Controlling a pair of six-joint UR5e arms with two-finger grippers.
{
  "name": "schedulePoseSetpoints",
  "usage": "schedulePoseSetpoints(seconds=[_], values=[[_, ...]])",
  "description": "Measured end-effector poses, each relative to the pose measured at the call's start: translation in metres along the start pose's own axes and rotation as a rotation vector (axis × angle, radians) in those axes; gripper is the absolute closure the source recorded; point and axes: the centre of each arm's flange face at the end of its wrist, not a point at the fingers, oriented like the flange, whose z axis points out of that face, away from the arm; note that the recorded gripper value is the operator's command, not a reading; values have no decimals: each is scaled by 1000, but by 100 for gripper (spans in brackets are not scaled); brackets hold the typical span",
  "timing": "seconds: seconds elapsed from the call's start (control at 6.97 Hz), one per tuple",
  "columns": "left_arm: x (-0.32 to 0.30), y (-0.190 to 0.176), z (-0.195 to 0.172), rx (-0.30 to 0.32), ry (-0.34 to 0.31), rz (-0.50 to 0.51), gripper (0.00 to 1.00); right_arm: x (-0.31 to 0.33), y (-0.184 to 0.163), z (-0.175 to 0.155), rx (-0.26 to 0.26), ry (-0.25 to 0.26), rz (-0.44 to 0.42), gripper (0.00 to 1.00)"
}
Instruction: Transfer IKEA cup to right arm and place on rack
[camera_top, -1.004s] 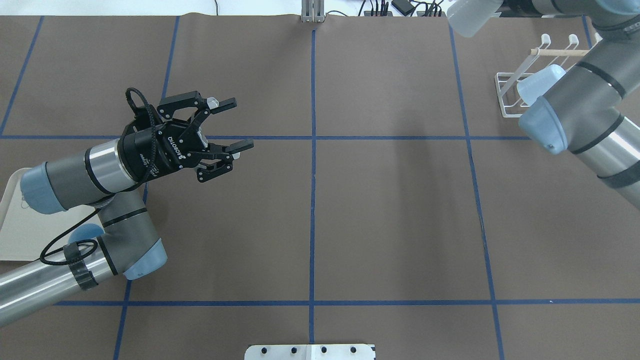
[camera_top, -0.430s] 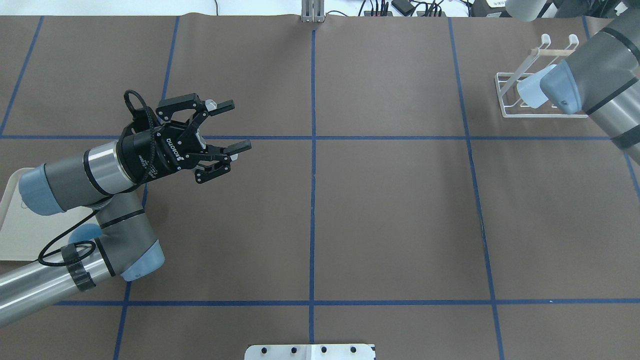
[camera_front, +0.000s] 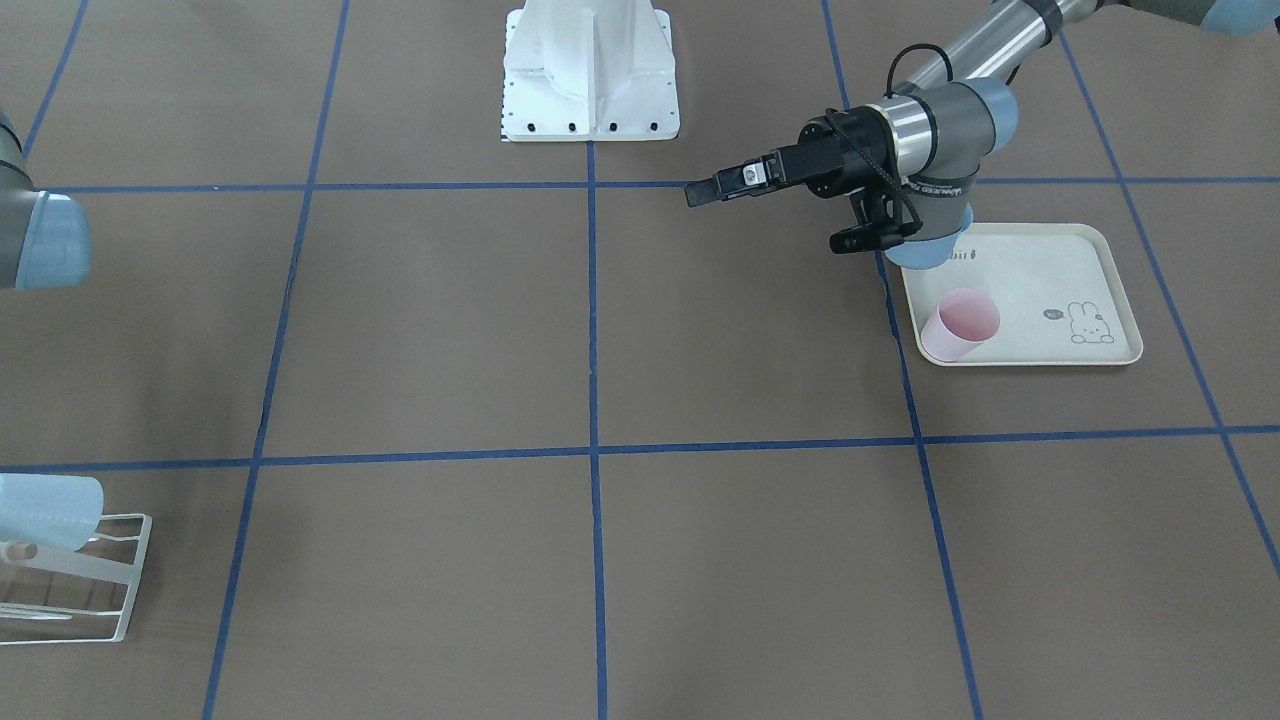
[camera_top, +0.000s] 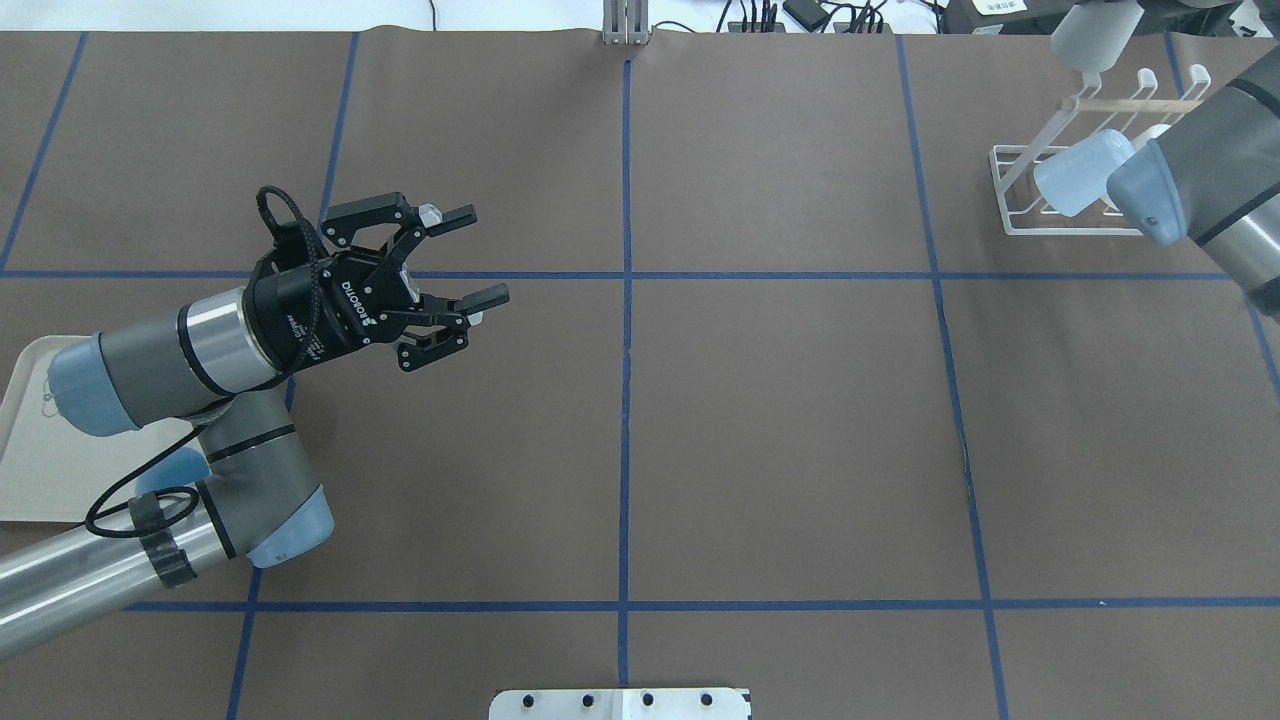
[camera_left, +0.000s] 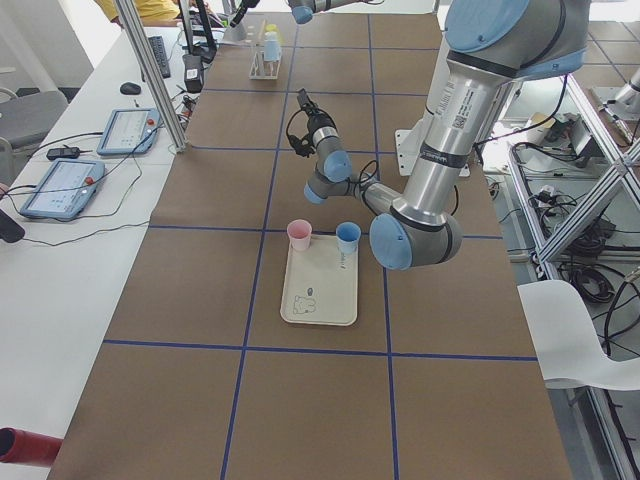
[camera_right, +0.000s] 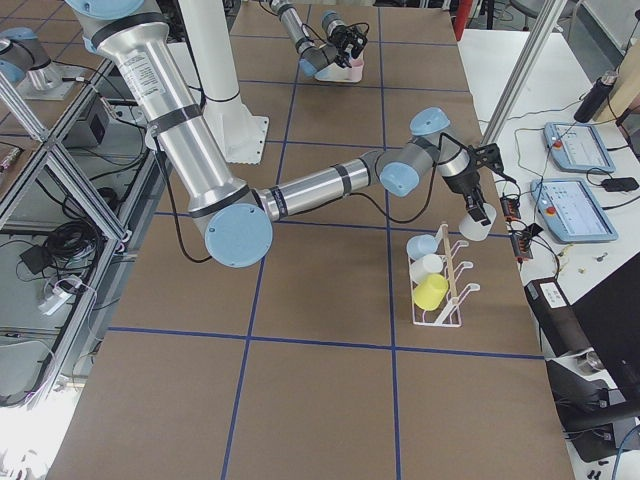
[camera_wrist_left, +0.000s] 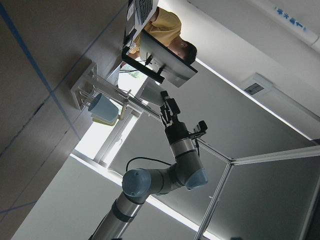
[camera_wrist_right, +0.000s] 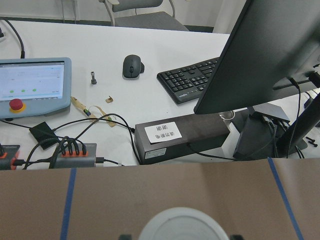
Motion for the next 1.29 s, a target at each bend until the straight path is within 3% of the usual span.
schedulePoseSetpoints(seconds=[0.86,1.0,1.15,1.29], values=[[-6,-2,0,6,-4,-6,22,13,25,17,-41,27,1,100],[-6,-2,-1,7,-4,-6,22,11,30,22,-50,28,-2,70],[-6,-2,-1,8,-5,-6,22,10,34,25,-58,31,-4,1],[-6,-2,-1,8,-5,-6,21,8,37,28,-58,28,-7,0]])
